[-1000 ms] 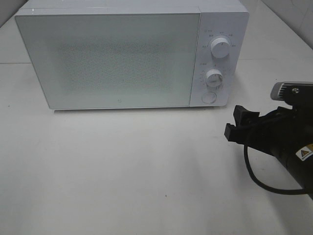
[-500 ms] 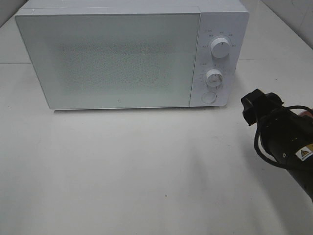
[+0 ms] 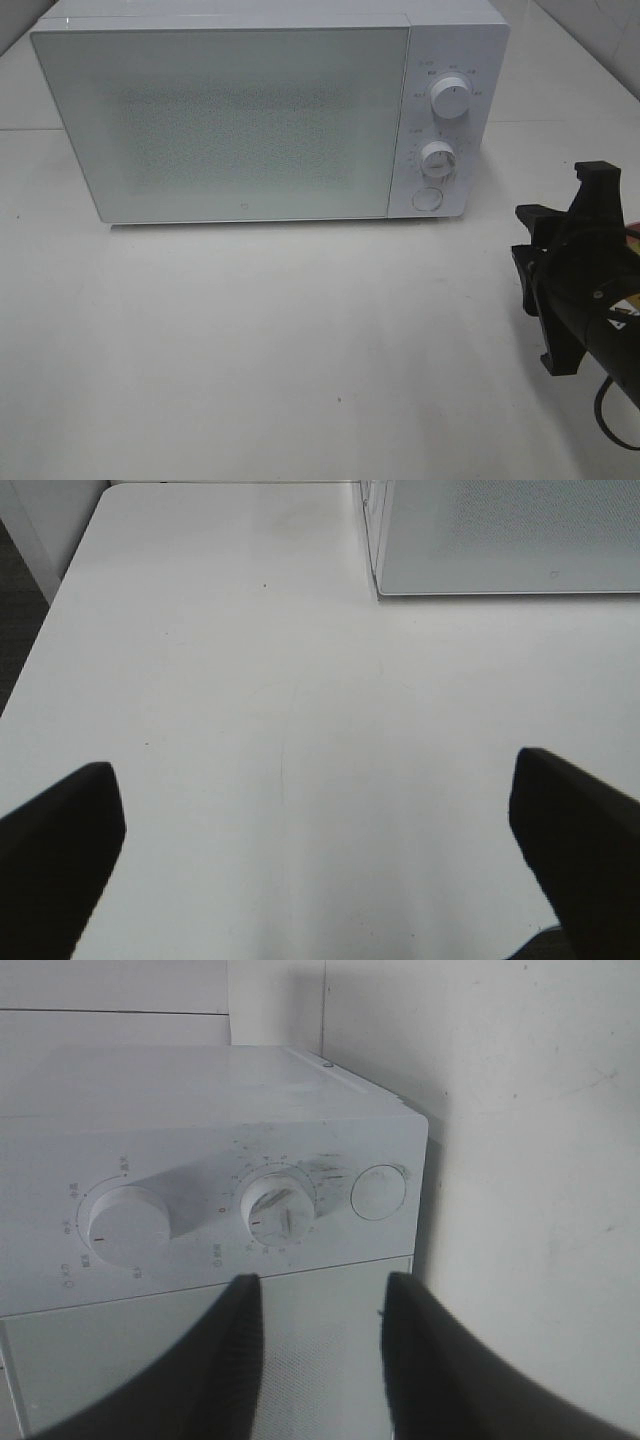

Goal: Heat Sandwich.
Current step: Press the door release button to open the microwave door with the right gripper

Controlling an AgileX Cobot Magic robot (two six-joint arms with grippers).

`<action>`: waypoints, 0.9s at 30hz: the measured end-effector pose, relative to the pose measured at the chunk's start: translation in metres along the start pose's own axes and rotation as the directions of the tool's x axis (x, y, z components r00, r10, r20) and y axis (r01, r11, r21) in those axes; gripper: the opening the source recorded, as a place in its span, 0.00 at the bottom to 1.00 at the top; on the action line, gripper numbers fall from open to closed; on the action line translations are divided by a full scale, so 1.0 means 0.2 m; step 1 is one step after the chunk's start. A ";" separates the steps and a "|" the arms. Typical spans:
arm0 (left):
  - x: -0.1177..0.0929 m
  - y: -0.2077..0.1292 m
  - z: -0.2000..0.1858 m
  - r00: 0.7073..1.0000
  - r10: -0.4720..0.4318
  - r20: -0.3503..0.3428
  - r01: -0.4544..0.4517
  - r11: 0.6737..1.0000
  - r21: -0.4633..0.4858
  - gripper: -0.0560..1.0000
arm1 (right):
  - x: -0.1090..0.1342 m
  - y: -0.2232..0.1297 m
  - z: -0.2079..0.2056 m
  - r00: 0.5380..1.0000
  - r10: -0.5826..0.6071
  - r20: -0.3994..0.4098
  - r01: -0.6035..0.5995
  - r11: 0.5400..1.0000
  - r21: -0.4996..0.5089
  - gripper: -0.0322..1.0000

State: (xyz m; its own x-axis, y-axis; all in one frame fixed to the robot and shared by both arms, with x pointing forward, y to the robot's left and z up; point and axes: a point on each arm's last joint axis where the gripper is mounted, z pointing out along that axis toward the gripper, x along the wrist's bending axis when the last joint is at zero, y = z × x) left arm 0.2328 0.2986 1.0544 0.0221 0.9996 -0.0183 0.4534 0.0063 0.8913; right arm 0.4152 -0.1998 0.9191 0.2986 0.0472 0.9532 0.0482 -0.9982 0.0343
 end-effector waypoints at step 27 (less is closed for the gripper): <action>0.00 0.00 0.00 1.000 0.000 0.000 0.000 1.000 0.000 0.99 | -0.08 -0.09 0.10 0.996 -0.020 0.089 0.017 0.999 0.028 0.04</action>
State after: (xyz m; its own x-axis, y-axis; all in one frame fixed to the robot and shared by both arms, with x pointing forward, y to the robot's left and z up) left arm 0.2328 0.2986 1.0544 0.0221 0.9996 -0.0183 0.4534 0.0063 0.8913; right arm 0.4280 -0.1810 0.8977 0.3816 0.0698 0.9217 0.0801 -0.9959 0.0422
